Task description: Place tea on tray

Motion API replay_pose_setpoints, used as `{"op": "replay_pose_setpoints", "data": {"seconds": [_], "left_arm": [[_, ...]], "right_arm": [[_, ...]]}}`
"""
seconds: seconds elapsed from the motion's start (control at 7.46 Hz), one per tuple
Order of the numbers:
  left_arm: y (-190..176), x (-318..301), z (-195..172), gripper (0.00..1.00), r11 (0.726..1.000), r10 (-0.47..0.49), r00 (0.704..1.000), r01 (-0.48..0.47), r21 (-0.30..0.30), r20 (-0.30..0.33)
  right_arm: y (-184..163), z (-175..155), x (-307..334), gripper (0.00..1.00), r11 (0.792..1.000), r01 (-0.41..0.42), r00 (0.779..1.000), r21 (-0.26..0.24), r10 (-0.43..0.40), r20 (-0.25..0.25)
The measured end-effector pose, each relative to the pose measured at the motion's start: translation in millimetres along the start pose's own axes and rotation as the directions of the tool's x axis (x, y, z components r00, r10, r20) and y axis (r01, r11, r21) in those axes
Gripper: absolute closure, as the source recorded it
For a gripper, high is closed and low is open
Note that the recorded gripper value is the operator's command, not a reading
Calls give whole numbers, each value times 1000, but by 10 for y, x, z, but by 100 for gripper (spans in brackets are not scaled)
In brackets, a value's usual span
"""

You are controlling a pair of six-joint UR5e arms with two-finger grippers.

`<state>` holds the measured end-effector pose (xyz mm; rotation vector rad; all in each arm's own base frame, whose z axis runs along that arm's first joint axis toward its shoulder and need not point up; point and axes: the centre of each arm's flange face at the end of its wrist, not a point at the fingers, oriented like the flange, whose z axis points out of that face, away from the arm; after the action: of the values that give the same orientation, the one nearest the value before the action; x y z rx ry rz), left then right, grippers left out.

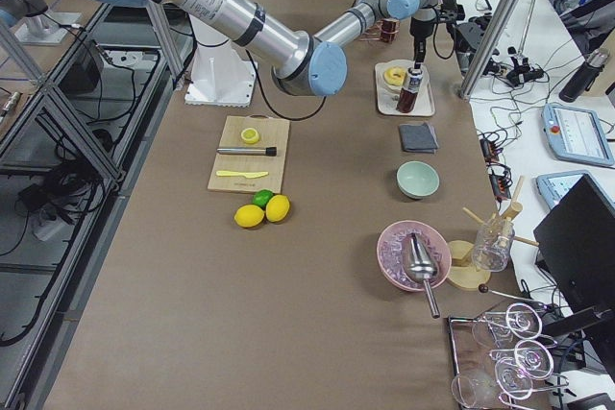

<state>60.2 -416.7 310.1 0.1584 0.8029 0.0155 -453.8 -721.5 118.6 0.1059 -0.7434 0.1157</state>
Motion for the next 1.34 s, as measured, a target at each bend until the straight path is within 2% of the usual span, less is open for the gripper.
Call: {"op": "replay_pose_setpoints", "data": {"seconds": [0.27, 0.54, 0.67, 0.94, 1.07, 1.34], "left_arm": [[-1, -3, 4, 3, 1000, -2, 1000, 2, -1, 0], [-13, -26, 22, 3, 1000, -9, 1000, 9, -5, 2], [-33, -68, 19, 3, 1000, -14, 1000, 14, -3, 6], [-174, -380, 30, 3, 1000, 4, 1000, -4, -1, 31], [-297, -713, 24, 3, 1000, 25, 998, -25, -1, 50], [-640, -1274, 63, 3, 1000, 14, 999, -13, -21, 28]], "right_arm": [[8, -34, -12, 0, 1000, 0, 1000, 3, 0, 6], [47, -298, 150, 0, 1000, 2, 999, 2, -2, 49], [96, -480, 452, 0, 1000, 10, 998, -6, -10, 67], [320, -865, 1376, 0, 998, 64, 997, -6, -64, 51], [505, -937, 2017, 0, 994, 111, 993, -2, -111, 40], [721, -962, 3316, 0, 980, 197, 980, -20, -196, 40]]}}
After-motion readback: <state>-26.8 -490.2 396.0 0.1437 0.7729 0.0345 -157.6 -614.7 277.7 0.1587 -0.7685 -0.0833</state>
